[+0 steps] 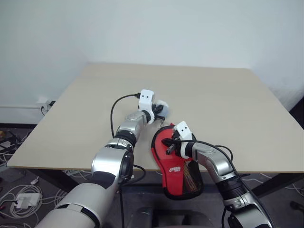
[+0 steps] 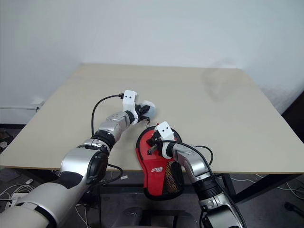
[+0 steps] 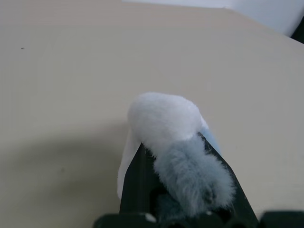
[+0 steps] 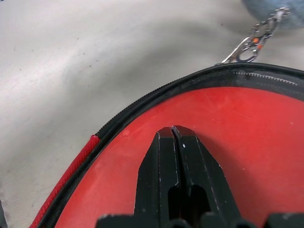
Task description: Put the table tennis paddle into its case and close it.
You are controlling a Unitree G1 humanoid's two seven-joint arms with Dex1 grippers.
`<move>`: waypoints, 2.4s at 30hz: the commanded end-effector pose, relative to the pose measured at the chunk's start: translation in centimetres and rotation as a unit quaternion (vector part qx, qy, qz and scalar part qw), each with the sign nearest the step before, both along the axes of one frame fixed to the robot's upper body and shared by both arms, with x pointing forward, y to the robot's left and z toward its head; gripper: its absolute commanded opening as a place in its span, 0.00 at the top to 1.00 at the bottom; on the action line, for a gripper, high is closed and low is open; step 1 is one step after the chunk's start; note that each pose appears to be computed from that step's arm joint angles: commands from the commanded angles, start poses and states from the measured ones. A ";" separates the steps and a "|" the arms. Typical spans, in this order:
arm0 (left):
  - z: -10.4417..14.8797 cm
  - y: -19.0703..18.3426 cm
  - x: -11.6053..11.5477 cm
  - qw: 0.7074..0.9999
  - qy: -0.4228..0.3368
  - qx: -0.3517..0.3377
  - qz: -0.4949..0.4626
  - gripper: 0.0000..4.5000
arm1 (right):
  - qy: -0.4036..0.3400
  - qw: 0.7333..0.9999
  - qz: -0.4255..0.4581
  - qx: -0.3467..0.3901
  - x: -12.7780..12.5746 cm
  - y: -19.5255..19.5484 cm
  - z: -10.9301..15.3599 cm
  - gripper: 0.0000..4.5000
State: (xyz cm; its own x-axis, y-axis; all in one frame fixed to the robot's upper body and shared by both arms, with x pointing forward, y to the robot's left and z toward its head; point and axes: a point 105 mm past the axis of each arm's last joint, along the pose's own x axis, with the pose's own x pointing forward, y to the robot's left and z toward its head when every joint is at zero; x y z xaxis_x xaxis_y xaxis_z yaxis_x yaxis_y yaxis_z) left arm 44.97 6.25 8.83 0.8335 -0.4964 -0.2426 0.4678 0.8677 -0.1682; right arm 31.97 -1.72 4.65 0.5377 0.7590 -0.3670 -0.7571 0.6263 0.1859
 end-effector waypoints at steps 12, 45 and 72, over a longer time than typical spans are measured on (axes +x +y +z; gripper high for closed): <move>3.3 -4.6 0.2 0.998 -0.062 -0.004 -0.032 0.97 | 0.038 0.999 0.009 -0.019 -1.2 0.3 -1.9 1.00; 2.0 -3.8 -6.4 0.849 -0.204 0.202 -0.444 0.20 | 0.041 0.999 0.026 -0.023 -1.4 0.7 -2.2 1.00; 8.0 6.1 -8.2 0.848 -0.216 0.190 -0.445 0.00 | 0.043 0.998 0.039 -0.020 -1.9 -0.6 -1.3 0.46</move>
